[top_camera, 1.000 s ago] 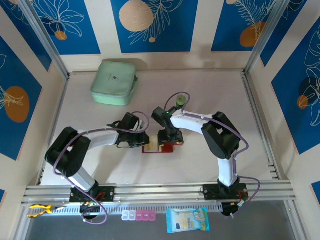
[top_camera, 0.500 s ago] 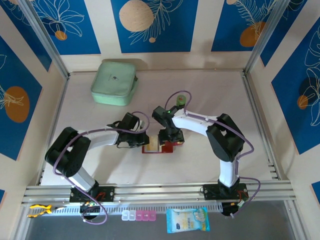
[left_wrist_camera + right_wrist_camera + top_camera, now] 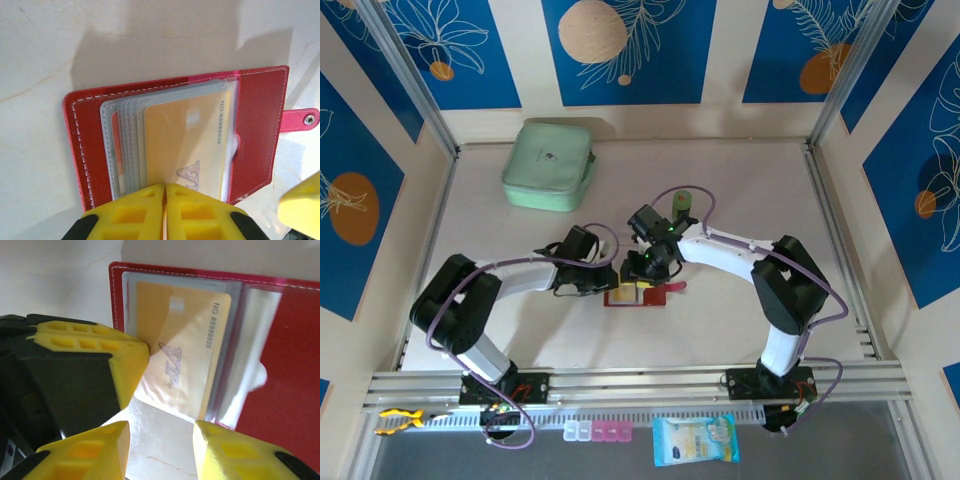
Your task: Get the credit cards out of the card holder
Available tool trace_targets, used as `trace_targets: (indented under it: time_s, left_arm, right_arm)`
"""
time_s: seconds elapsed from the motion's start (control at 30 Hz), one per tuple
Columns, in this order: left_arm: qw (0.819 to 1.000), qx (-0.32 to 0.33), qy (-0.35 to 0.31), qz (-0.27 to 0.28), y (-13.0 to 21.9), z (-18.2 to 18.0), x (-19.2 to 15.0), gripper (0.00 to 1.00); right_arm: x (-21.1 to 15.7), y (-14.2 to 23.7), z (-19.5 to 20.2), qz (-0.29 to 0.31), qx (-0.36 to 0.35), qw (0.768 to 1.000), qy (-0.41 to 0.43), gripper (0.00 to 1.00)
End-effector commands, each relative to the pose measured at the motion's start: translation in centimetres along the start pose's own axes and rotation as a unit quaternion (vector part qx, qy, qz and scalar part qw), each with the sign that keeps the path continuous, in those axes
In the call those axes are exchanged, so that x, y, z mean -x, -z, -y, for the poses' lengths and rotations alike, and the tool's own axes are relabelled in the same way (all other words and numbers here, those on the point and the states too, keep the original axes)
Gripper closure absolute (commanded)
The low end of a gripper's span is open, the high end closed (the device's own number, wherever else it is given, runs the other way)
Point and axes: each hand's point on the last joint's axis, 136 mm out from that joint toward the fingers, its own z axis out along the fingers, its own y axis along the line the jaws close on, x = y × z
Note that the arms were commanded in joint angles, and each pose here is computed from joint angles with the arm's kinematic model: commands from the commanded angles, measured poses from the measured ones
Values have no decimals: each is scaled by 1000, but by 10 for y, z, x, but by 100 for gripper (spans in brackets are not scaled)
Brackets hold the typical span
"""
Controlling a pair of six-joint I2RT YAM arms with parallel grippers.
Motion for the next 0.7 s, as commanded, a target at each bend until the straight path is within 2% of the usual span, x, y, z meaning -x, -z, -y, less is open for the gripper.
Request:
trace_targets:
  time_s: [0.0, 0.2, 0.67]
  left_arm:
    - [999, 31, 15, -16, -2, -19, -15, 89]
    - [999, 31, 15, -14, -2, -19, -14, 89]
    - [999, 27, 16, -14, 1, -15, -13, 89]
  right_arm:
    - [-1, -10, -7, -20, 39, 999, -13, 63]
    - [0, -20, 8, -23, 26, 999, -23, 68]
    - [-1, -33, 25, -31, 10, 999, -31, 69]
